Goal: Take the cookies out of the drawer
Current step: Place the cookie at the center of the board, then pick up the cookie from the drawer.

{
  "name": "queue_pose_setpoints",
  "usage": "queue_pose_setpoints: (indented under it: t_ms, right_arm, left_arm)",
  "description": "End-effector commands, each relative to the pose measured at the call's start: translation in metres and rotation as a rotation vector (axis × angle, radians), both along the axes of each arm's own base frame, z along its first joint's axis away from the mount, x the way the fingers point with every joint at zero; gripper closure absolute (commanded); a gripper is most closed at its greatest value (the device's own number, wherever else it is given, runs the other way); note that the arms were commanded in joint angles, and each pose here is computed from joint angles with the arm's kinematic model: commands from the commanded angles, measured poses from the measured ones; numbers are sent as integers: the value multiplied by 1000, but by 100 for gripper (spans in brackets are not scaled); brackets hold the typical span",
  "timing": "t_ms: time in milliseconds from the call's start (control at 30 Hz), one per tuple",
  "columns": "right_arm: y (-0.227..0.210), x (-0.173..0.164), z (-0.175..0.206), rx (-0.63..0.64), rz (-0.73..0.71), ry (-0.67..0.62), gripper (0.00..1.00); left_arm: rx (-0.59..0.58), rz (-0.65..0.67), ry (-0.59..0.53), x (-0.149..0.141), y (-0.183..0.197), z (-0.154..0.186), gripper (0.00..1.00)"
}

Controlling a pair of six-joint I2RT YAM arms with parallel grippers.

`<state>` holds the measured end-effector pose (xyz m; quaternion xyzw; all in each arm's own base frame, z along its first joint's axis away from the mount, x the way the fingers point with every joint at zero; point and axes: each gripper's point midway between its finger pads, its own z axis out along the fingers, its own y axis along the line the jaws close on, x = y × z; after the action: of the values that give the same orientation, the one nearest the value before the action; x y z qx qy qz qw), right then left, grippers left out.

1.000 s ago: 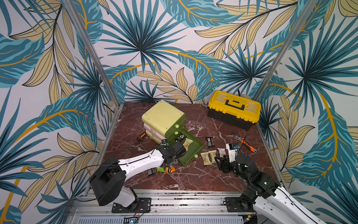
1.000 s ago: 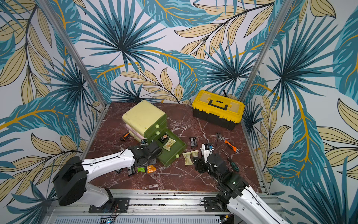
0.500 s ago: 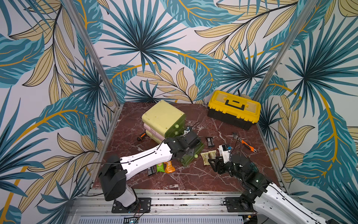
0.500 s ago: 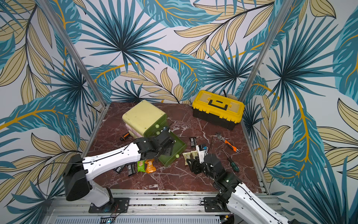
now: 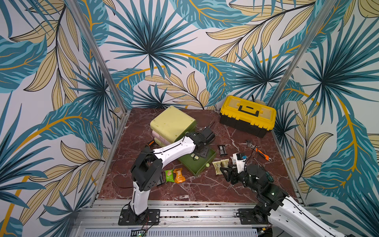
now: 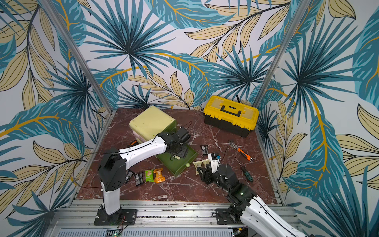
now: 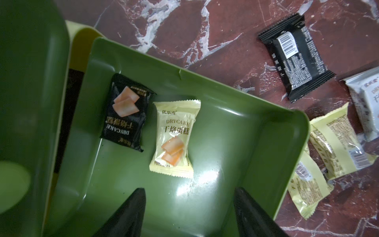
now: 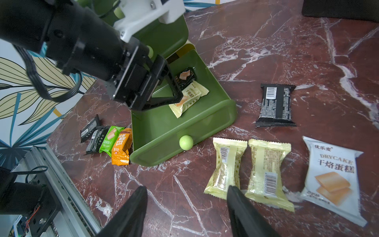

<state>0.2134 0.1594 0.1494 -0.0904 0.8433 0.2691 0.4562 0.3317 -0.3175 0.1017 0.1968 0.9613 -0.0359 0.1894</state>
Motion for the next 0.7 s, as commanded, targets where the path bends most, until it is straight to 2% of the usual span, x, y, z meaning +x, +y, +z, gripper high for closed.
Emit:
queue_pose_setpoints:
  t_ms: [0,167,533,667]
  right_arm:
    - [-5,2,-6,-8,-29,-2,34]
    - [-3,2,-3,-3,-19,-12,34]
    - [-3,5,-2,-8,-24,-11,34]
    - [-3,5,-1,-9,-27,-12,34]
  left_arm:
    - [57,-56,59,-3,4,-4,28]
    - [89,-52,97,6,5,-17,27]
    - [105,-20,85,32,5,-29,27]
    - [98,-21,90,39,5,-32,29]
